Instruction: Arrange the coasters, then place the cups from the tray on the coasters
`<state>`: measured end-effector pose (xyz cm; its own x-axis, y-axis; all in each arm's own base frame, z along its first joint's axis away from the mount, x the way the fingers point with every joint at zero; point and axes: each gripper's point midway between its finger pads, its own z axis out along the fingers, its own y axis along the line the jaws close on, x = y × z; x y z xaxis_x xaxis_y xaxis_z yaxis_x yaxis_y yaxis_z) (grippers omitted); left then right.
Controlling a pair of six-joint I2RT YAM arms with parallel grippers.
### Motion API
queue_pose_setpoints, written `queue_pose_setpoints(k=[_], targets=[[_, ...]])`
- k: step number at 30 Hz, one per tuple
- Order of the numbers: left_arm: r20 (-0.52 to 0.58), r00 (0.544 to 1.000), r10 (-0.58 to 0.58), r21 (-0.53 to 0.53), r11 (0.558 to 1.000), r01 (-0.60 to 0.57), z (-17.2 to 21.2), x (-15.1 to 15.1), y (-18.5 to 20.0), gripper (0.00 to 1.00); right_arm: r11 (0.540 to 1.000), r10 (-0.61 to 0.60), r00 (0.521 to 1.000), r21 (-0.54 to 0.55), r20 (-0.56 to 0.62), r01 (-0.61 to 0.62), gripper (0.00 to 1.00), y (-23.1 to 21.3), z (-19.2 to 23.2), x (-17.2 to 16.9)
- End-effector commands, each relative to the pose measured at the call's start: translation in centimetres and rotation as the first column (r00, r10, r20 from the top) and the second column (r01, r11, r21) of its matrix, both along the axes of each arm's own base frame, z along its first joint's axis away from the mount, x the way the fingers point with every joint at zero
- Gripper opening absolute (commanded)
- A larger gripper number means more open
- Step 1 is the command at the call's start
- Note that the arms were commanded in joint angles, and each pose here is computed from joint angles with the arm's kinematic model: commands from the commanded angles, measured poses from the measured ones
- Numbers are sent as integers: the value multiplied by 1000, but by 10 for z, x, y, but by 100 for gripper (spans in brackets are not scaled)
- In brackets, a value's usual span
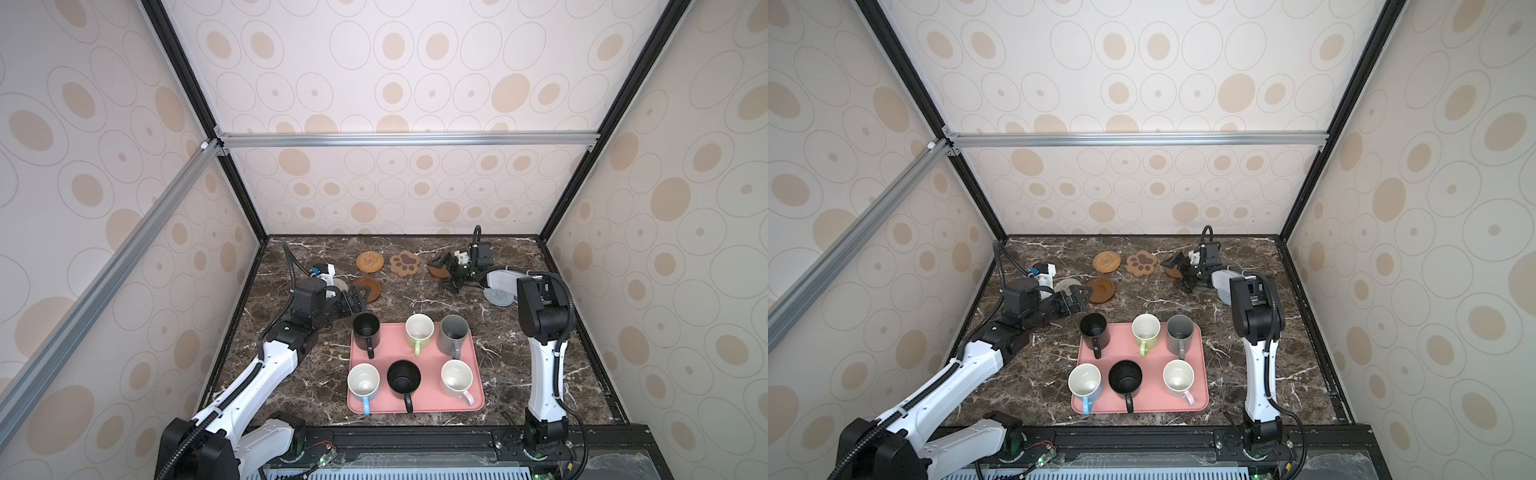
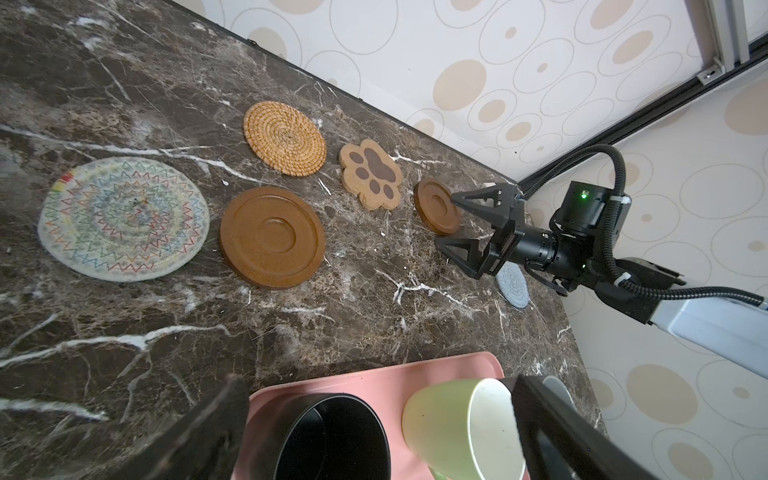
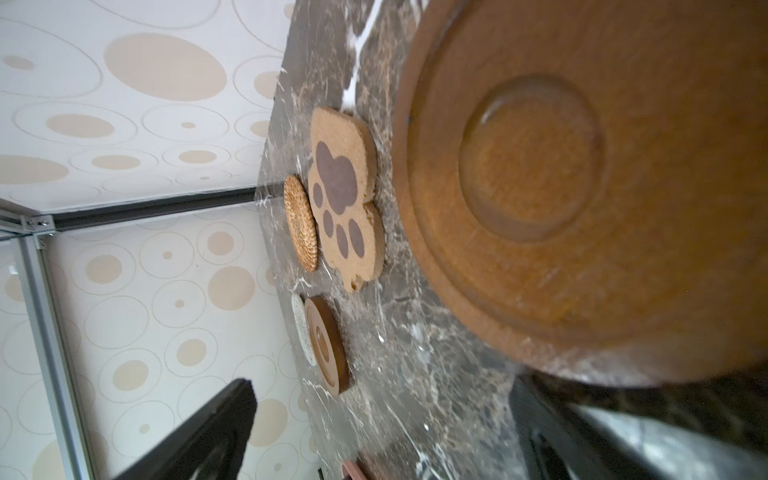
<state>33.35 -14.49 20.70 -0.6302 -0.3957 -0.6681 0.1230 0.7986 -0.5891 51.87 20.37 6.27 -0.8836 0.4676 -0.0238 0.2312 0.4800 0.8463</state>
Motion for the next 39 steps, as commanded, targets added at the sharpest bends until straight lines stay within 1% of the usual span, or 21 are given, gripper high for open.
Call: queue_pose_setpoints(k=[1,6,15,28,39], targets=[[13,1000,14,-7,1000,-14,7,1,2,100,997,30,999,-67,-23,-32,100,-12,12,-15],[9,1000,9,-14,1000,-9,6,1,1,100,994,-6,1000,-106,-22,3,100,-36,16,-15],[11,1000,10,-12,1000,-9,7,0,1,100,992,-81,997,-101,-20,78,100,-64,9,2],[12,1000,11,-13,1000,-11,7,-1,2,100,988,-123,992,-92,-19,120,100,-71,-6,29],[15,1000,13,-11,1000,-13,9,0,2,100,989,-136,990,-68,-26,134,100,-70,-15,38]])
